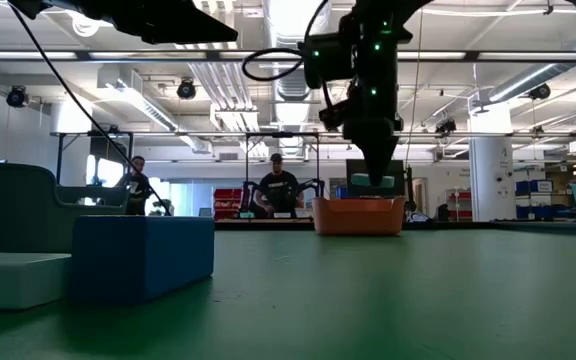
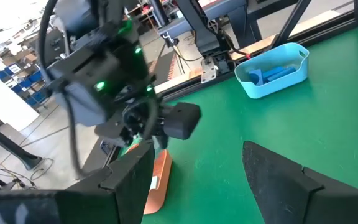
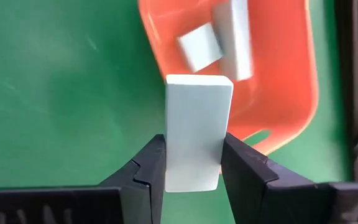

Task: Sort & place blocks by color
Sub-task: Put the light blue block into the orange bin, then put the blue block into the light blue bin

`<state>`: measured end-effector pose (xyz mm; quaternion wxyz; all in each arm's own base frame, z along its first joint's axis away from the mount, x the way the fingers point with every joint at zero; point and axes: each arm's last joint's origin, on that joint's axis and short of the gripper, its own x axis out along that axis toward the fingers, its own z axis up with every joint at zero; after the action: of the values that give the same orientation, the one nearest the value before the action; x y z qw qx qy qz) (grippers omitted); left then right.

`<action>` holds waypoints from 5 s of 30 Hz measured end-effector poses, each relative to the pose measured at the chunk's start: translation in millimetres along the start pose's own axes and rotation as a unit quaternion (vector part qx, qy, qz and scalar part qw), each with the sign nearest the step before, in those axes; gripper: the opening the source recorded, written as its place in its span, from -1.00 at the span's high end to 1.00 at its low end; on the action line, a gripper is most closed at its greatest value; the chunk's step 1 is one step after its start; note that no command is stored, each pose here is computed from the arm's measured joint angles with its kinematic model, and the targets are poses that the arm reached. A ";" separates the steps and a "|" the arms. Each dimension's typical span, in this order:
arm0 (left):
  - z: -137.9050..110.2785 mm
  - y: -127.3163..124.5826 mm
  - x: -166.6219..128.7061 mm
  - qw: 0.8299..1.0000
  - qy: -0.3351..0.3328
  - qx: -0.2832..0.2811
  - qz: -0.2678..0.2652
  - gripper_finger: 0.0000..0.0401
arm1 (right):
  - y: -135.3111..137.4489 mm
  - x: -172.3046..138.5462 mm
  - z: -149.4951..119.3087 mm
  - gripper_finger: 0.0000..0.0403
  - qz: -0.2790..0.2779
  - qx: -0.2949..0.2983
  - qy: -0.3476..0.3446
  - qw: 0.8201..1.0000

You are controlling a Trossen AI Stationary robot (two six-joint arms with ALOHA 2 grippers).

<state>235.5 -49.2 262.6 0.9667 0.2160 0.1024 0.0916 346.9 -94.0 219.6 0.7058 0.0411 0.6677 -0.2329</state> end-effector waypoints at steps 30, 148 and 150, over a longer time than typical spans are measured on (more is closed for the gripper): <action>0.0 -0.1 -0.1 1.000 0.000 0.000 0.000 -0.14 | -52.3 31.8 8.9 0.45 0.031 -0.189 -0.045 0.980; 28.0 -174.3 27.5 0.920 0.281 -0.124 -0.244 -0.92 | 196.4 -50.0 -161.4 0.72 0.143 -0.125 -0.526 0.829; 24.6 -176.3 30.0 0.919 0.286 -0.121 -0.242 -0.93 | 196.4 -50.0 -161.4 0.72 0.143 -0.125 -0.526 0.829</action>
<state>293.5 -209.2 202.7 0.9074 0.0306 0.4122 -0.0756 273.3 153.7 201.1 0.9747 -0.0816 0.2057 -0.0304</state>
